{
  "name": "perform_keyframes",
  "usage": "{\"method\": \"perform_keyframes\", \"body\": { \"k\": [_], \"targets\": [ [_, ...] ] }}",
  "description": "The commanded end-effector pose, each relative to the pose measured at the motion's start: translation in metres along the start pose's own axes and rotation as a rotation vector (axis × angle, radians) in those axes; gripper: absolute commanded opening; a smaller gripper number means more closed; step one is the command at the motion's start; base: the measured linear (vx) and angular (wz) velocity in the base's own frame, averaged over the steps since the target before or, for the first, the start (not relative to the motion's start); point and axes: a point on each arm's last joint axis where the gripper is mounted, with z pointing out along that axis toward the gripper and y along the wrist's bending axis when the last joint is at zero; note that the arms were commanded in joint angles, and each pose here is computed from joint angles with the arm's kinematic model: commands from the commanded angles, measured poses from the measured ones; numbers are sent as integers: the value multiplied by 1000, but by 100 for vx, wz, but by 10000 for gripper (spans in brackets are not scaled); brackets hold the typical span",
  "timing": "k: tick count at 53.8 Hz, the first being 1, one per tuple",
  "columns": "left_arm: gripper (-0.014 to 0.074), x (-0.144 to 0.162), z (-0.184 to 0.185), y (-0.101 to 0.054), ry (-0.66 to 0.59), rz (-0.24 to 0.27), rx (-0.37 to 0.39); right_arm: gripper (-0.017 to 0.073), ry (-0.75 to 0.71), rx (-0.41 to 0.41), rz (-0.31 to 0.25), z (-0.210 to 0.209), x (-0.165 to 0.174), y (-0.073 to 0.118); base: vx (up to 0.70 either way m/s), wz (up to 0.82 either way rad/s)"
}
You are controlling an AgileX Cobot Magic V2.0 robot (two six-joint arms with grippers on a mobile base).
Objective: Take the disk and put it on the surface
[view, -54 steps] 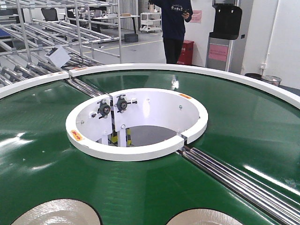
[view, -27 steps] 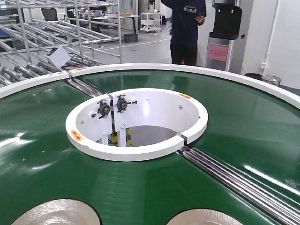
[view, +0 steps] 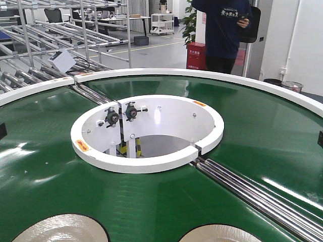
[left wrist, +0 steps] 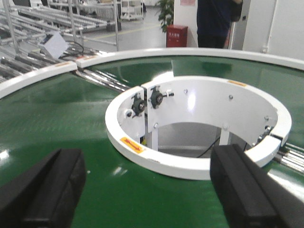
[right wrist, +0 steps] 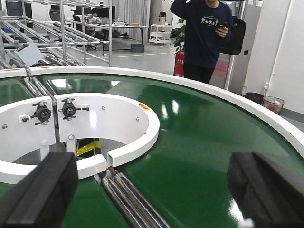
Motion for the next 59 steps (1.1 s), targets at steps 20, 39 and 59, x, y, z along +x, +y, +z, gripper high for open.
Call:
{"method": "perform_keyframes", "body": {
  "k": [20,39,59],
  "targets": [
    [512,-20,-5,-1,-111,-37,5,533,-110,-2,41,-4,-20,-1,0,0],
    [512,-1,16,-40,365,-232,312,532,362,-132,369,29,7,16,0,0],
    [512,51,91,-21,559,-515,455,532,742,-702,539,93,34,68,0,0]
  ]
}}
